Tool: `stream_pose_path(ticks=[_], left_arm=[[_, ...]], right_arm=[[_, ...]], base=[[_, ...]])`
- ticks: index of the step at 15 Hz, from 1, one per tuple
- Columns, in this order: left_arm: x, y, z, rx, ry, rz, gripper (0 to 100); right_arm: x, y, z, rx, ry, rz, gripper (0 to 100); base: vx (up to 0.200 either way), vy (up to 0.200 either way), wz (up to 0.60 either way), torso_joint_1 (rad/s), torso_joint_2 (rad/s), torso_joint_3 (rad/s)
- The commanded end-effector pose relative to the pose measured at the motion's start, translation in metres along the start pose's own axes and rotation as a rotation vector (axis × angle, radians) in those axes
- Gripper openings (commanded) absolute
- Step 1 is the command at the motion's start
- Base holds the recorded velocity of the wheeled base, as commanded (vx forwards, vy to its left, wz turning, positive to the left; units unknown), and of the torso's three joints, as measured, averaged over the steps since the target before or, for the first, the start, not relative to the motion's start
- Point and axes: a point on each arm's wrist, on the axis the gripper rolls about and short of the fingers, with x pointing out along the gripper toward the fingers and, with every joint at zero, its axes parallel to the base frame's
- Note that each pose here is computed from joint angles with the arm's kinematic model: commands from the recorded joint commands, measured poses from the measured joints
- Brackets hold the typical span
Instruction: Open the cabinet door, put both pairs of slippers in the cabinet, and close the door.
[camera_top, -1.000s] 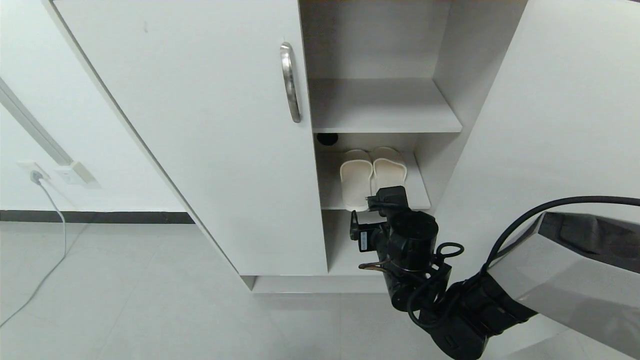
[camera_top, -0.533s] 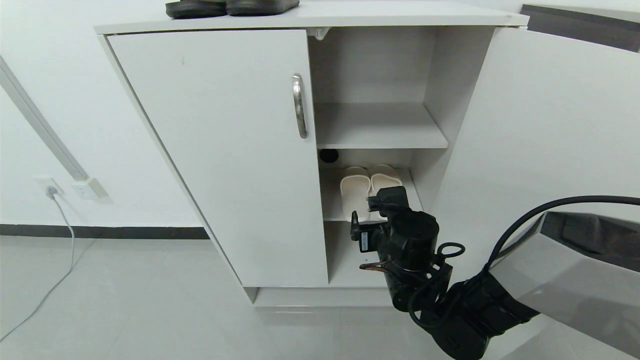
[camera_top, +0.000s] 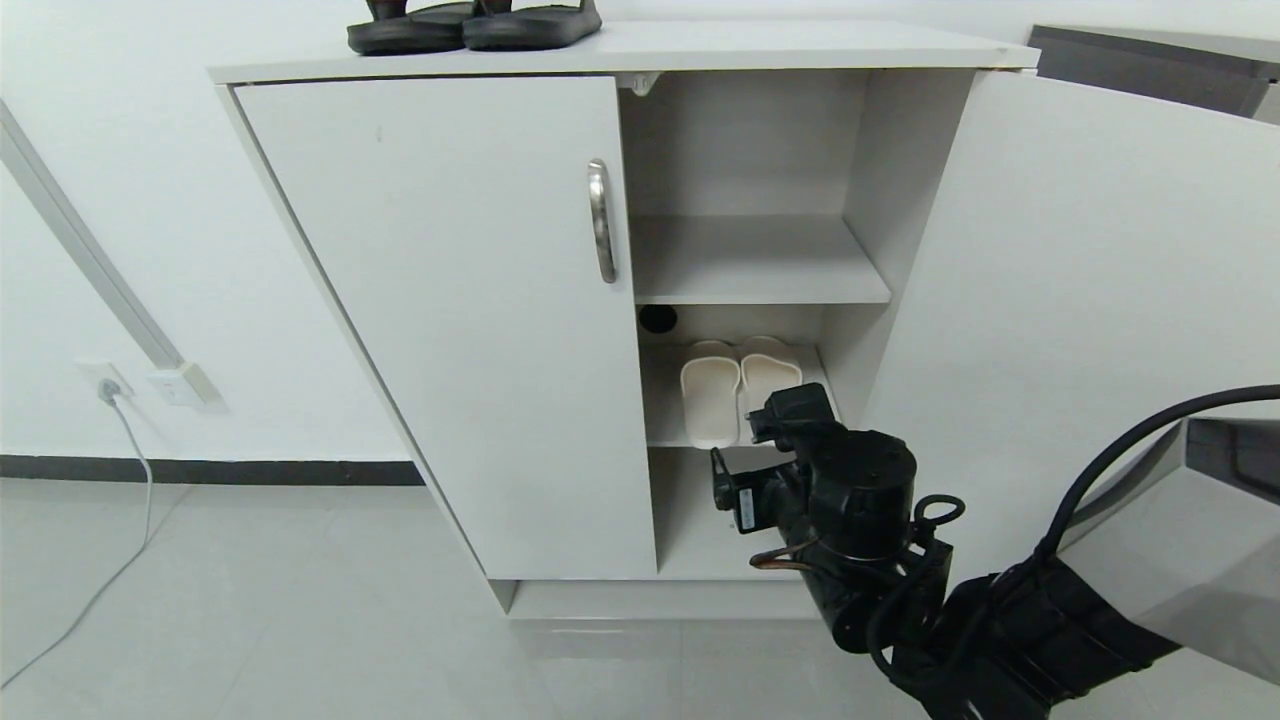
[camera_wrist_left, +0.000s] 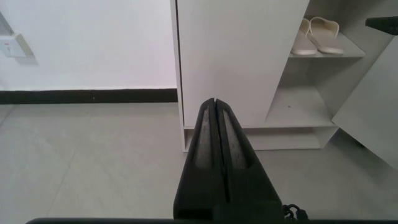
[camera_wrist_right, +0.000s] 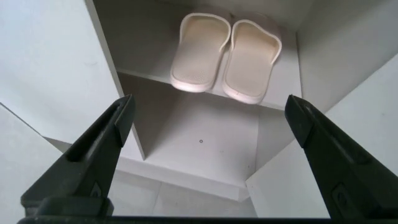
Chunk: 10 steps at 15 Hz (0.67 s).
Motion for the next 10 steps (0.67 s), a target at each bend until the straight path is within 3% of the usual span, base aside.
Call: stream_pose_path(ticks=[1,4,10], left_arm=[[0.0,0.0,0.0,-0.001,0.0,0.0,0],[0.0,0.0,0.0,-0.003,0.0,0.0,0],[0.0,0.0,0.0,-0.001,0.001,0.0,0]], right_arm=[[-0.001,0.0,0.001,0.001,-0.001,0.002,100],[-0.001,0.0,-0.004,-0.01,0.011,0.006,100],[-0.002,0.001,-0.01,-0.018,0.019,0.02,100]], base=[[0.0,0.0,0.0,0.0,0.0,0.0],[0.0,0.0,0.0,0.0,0.0,0.0],[0.0,0.2,0.0,0.006,0.0,0.003]])
